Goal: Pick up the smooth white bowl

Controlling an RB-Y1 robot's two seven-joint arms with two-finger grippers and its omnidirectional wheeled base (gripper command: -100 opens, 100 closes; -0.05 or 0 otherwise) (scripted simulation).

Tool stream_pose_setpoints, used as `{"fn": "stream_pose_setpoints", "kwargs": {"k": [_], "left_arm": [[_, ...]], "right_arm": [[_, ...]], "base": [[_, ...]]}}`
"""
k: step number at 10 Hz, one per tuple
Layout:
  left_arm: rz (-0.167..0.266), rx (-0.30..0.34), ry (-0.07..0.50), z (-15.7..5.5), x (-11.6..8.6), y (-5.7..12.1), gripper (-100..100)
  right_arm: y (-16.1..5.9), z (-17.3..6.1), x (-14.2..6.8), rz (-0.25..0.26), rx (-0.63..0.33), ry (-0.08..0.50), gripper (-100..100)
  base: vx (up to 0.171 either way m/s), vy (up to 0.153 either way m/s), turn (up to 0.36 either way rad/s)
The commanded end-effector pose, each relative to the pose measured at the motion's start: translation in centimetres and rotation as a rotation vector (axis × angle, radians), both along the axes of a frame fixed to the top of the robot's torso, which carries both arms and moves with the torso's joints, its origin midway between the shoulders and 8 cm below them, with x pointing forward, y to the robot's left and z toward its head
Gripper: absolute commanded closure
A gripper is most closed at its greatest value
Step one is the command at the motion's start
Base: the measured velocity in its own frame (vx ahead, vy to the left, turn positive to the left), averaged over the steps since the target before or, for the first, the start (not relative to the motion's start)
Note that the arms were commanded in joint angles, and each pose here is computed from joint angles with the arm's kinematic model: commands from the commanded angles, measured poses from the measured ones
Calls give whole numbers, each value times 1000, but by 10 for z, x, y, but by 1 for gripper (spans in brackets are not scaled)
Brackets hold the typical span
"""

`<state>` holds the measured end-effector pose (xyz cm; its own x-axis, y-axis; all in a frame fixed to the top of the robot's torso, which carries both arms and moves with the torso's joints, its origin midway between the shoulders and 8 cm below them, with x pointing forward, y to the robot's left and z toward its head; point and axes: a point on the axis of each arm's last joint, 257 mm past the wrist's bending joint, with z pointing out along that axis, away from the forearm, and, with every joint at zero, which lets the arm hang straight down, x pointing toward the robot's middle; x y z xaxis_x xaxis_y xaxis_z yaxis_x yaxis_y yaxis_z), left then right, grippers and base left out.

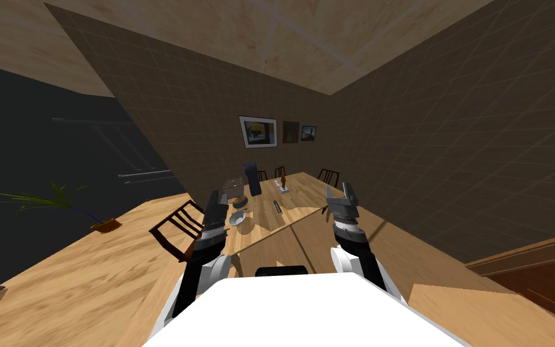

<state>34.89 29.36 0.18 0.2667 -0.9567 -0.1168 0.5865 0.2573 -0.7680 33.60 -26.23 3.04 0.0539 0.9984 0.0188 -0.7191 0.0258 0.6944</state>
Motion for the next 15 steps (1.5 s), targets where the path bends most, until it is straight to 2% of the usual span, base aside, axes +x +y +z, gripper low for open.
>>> {"fn": "stream_pose_setpoints", "kwargs": {"k": [1, 4, 7, 8, 10, 11, 13, 14, 15], "left_arm": [[-18, 17, 17, -5, 6, -2, -100], [-61, 38, 75, -24, 27, -5, -100], [-100, 32, 145, -46, 57, -4, -100], [-98, 30, 157, -52, 58, -3, -100], [-121, 13, 208, -68, 81, 0, -100], [-119, 11, 219, -73, 82, 1, -100], [-139, -15, 271, -88, 107, 4, -100], [-136, -17, 284, -95, 109, 5, -100], [-146, -32, 308, -101, 121, 7, -100]], "right_arm": [[0, 0, 0, 0, 0, 0, 0], [0, 0, 0, 0, 0, 0, 0], [0, 0, 0, 0, 0, 0, 0], [0, 0, 0, 0, 0, 0, 0], [0, 0, 0, 0, 0, 0, 0], [0, 0, 0, 0, 0, 0, 0], [0, 0, 0, 0, 0, 0, 0], [0, 0, 0, 0, 0, 0, 0], [0, 0, 0, 0, 0, 0, 0]], "base": [[-15, -8, 25], [-43, -19, 47], [-55, -17, 78], [-38, -15, 26], [-47, -13, 79], [-48, -16, 37], [-60, -14, 100], [-49, -20, 32], [-53, -22, 71]]}}
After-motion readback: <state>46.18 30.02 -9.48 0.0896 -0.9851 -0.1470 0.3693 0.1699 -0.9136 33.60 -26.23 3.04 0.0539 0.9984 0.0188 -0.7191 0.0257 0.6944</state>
